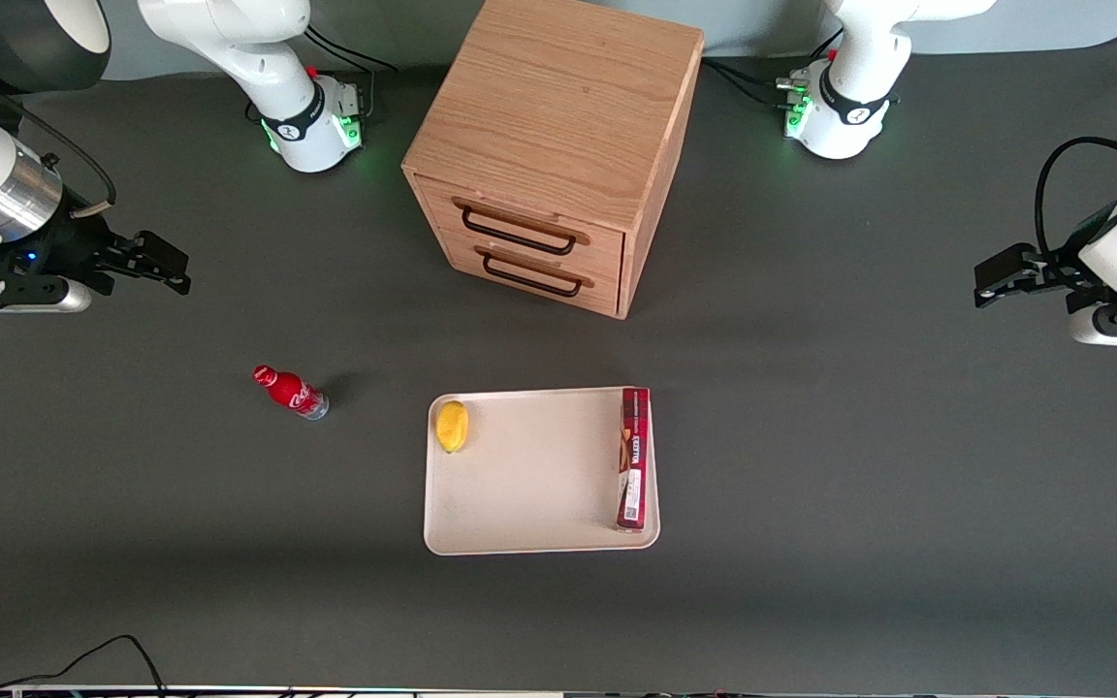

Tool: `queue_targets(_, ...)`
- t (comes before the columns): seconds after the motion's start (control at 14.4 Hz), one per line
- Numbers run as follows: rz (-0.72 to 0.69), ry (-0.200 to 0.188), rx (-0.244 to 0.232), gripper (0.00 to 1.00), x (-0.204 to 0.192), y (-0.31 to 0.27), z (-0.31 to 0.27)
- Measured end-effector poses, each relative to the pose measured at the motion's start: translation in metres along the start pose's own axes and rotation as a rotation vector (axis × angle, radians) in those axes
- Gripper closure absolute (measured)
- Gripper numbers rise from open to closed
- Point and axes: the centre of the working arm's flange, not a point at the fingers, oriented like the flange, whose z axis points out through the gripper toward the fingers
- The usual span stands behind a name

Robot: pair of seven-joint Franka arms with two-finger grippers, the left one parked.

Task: Place coke bottle on tray
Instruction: 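Move the right gripper down over the red Coca-Cola bottle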

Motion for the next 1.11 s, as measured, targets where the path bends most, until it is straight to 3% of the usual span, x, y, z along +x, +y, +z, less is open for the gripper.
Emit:
queue_targets(0.35,0.005,0.000,0.003,0.00,0.004,0.002,-0.001)
queue_targets(0.62,0.009,-0.085,0.012,0.00,0.022,-0.001,0.048)
queue_targets(0.76,0.014,-0.104,0.019,0.00,0.033,-0.003,0.091)
queue_targets(1.11,0.009,-0.026,0.032,0.00,0.030,-0.008,0.178)
